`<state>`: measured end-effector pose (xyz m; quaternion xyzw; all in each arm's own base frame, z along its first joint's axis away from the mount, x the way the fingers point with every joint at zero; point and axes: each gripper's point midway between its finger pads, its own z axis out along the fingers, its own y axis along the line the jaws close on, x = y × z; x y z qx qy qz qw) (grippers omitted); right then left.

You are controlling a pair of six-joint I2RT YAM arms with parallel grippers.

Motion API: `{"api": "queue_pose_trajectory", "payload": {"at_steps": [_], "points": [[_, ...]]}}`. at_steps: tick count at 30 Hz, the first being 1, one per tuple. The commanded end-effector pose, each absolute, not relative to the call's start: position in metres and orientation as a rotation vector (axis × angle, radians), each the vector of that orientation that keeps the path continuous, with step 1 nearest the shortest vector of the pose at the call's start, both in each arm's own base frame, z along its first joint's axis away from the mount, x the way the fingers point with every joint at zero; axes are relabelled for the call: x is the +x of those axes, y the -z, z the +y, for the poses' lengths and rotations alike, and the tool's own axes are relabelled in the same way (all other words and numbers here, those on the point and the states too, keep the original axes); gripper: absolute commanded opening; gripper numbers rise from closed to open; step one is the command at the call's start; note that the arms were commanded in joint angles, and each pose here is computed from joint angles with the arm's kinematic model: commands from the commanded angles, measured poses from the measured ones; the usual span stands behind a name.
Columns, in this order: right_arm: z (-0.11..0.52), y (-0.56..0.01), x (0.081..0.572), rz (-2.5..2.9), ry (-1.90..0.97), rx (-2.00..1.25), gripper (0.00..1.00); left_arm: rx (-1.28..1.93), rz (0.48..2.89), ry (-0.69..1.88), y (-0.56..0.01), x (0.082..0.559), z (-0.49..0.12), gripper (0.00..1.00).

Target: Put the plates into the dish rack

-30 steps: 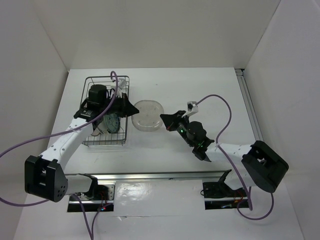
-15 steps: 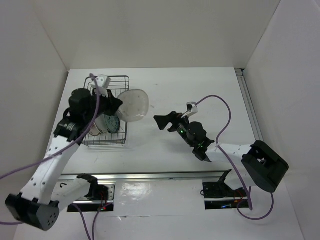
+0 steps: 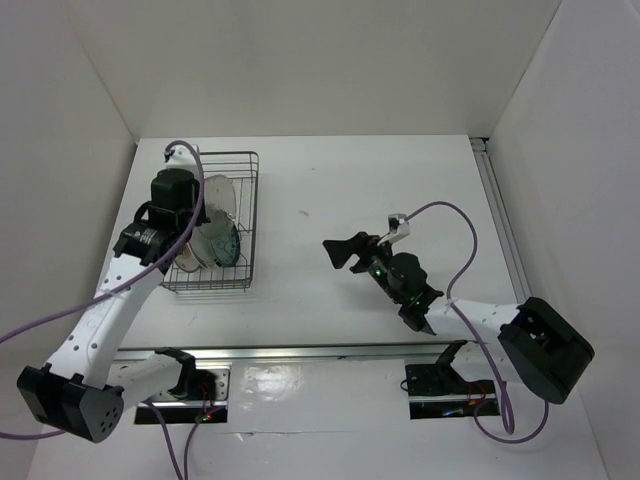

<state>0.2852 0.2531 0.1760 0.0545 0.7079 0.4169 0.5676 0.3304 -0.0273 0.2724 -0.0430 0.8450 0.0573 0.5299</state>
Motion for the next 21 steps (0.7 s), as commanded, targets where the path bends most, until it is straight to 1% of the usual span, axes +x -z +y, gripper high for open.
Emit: {"api": "queue_pose_trajectory", "payload": {"at_steps": [1, 6, 14, 21], "points": [[0.244, -0.185, 0.283, 1.612, -0.997, 0.131, 1.00, -0.193, 1.956, -0.249, -0.305, 0.329, -0.005, 0.00], [0.236, -0.178, 0.283, 1.621, -1.009, 0.148, 1.00, -0.208, 1.956, -0.257, -0.313, 0.328, -0.003, 0.00], [0.228, -0.176, 0.292, 1.624, -1.032, 0.149, 1.00, -0.140, 2.061, -0.273, -0.294, 0.331, -0.013, 0.00], [0.219, -0.173, 0.298, 1.626, -1.067, 0.160, 1.00, -0.142, 2.081, -0.288, -0.287, 0.332, -0.015, 0.00]]}}
